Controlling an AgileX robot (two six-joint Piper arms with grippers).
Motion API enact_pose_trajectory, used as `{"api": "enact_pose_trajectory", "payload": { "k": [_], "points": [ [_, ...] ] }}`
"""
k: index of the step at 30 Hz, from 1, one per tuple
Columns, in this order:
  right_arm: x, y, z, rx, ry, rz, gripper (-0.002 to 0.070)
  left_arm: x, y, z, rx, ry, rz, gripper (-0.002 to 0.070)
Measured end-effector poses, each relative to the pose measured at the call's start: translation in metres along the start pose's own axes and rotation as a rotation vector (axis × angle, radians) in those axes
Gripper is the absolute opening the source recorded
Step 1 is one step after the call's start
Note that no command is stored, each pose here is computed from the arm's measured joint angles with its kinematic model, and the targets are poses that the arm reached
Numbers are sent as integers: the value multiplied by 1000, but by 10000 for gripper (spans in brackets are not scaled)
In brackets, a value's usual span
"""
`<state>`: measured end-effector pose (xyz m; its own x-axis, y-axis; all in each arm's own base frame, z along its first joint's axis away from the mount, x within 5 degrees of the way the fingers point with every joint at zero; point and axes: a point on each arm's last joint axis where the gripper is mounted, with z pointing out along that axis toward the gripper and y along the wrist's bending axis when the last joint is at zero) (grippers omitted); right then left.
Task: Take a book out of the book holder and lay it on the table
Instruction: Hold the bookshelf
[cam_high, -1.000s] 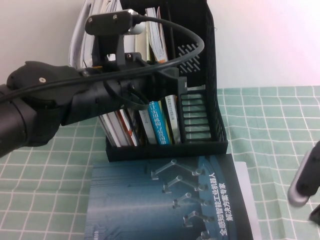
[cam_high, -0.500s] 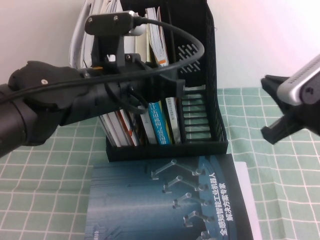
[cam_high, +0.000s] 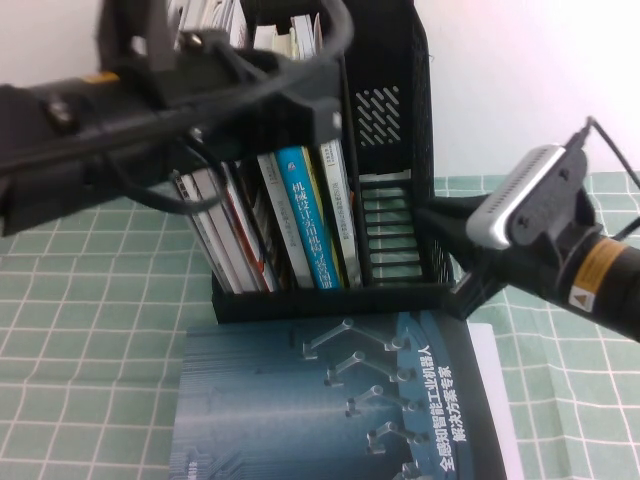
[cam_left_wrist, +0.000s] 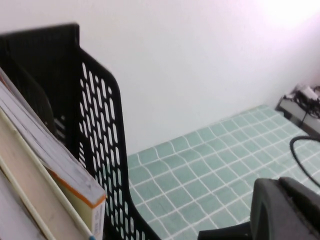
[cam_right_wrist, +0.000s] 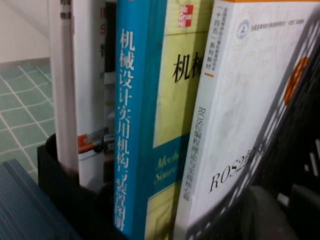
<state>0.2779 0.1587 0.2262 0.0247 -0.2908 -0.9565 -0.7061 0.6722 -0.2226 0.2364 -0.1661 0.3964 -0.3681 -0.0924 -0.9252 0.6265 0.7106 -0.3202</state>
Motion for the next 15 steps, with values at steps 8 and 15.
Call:
{"api": "enact_pose_trajectory", "payload": {
  "k": [8,15],
  "points": [
    [-2,-9,40,-29,-19,-16,301,5,6,11,-23,19,-90,-3],
    [-7,-10,68,-54,-51,45,322,25,25,40,-80,88,-111,-3]
  ]
}}
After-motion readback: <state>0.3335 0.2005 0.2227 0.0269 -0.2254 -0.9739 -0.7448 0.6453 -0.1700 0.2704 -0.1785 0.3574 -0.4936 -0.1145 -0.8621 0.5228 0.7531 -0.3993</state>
